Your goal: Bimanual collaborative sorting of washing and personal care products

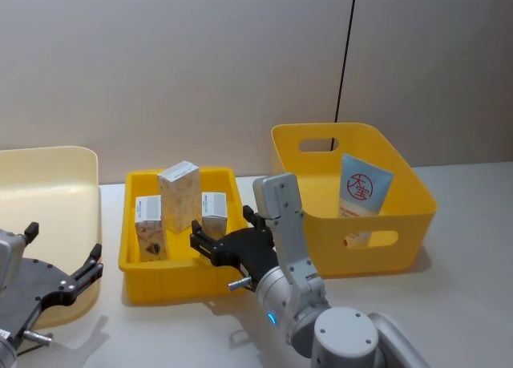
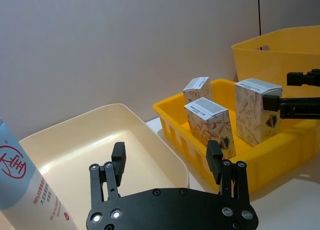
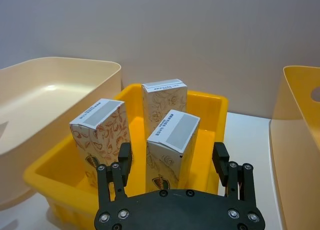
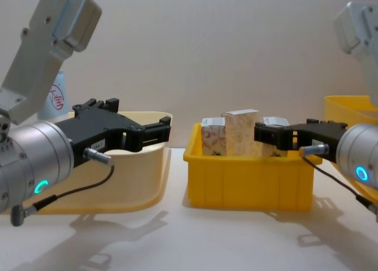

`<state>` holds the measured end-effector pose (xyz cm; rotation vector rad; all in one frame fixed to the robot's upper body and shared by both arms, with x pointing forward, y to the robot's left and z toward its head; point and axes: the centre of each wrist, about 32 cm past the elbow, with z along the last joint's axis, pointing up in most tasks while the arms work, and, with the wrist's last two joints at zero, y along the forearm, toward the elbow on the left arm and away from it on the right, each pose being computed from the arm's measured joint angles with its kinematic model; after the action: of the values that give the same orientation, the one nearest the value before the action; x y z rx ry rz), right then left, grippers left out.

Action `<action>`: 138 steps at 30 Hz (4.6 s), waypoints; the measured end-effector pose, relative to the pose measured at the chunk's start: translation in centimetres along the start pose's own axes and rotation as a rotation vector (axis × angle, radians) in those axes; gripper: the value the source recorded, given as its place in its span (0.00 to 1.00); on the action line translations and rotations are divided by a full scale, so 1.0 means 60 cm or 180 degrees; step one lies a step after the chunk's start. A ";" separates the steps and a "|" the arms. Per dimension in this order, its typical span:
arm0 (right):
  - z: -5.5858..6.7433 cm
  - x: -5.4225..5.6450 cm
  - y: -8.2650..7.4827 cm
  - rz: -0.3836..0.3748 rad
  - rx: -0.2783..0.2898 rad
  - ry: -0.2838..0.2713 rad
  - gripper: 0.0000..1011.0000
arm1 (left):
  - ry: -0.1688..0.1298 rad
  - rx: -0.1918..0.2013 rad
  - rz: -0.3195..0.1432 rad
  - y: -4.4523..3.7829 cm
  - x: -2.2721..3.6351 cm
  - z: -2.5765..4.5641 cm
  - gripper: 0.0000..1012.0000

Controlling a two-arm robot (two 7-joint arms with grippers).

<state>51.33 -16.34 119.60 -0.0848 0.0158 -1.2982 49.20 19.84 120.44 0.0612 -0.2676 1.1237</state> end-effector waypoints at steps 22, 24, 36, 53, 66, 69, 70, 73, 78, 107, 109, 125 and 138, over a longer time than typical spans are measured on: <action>-0.009 -0.006 0.046 -0.0101 -0.0015 -0.0004 0.99 | 0.0000 0.0000 0.0000 0.000 0.0000 0.000 0.99; -0.009 -0.007 0.050 -0.0102 -0.0018 0.0000 0.99 | 0.0000 0.0000 0.0000 0.000 0.0000 0.000 0.99; -0.010 -0.010 0.063 -0.0100 -0.0022 0.0007 0.81 | 0.0000 0.0000 0.0000 0.000 0.0000 0.000 0.99; -0.011 -0.010 0.067 -0.0070 0.0005 0.0009 0.41 | 0.0000 0.0000 0.0000 0.000 0.0000 0.000 0.99; 0.000 -0.003 0.061 0.0097 0.0361 -0.0008 0.41 | 0.0000 0.0000 0.0000 0.000 0.0000 0.000 0.99; 0.009 0.001 0.059 0.0164 0.0519 -0.0009 0.41 | 0.0000 0.0000 0.0000 0.000 0.0000 0.000 0.99; 0.009 0.001 0.059 0.0164 0.0519 -0.0009 0.41 | 0.0000 0.0000 0.0000 0.000 0.0000 0.000 0.99; 0.020 0.006 0.056 0.0220 0.0707 -0.0006 0.41 | 0.0000 0.0000 0.0000 0.000 0.0000 0.000 0.99; 0.036 0.013 0.051 0.0267 0.0923 -0.0004 0.41 | 0.0000 0.0000 0.0000 0.000 0.0000 0.000 0.99; 0.077 0.074 -0.067 -0.0396 0.1247 -0.0089 0.41 | 0.0000 0.0000 0.0000 0.000 0.0000 0.000 0.99; 0.076 0.076 -0.075 -0.0450 0.1226 -0.0103 0.41 | 0.0000 0.0000 0.0000 0.000 0.0000 0.000 0.99; 0.064 0.098 -0.105 -0.0743 0.1147 -0.0211 0.41 | 0.0000 0.0000 0.0000 0.000 -0.0001 0.000 0.99; 0.051 0.111 -0.110 -0.0890 0.1109 -0.0264 0.41 | 0.0000 0.0000 0.0000 0.000 0.0000 0.000 0.99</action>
<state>46.97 -24.33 123.34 0.1628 -0.3017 -1.5570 49.20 19.84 120.44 0.0611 -0.2676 1.1236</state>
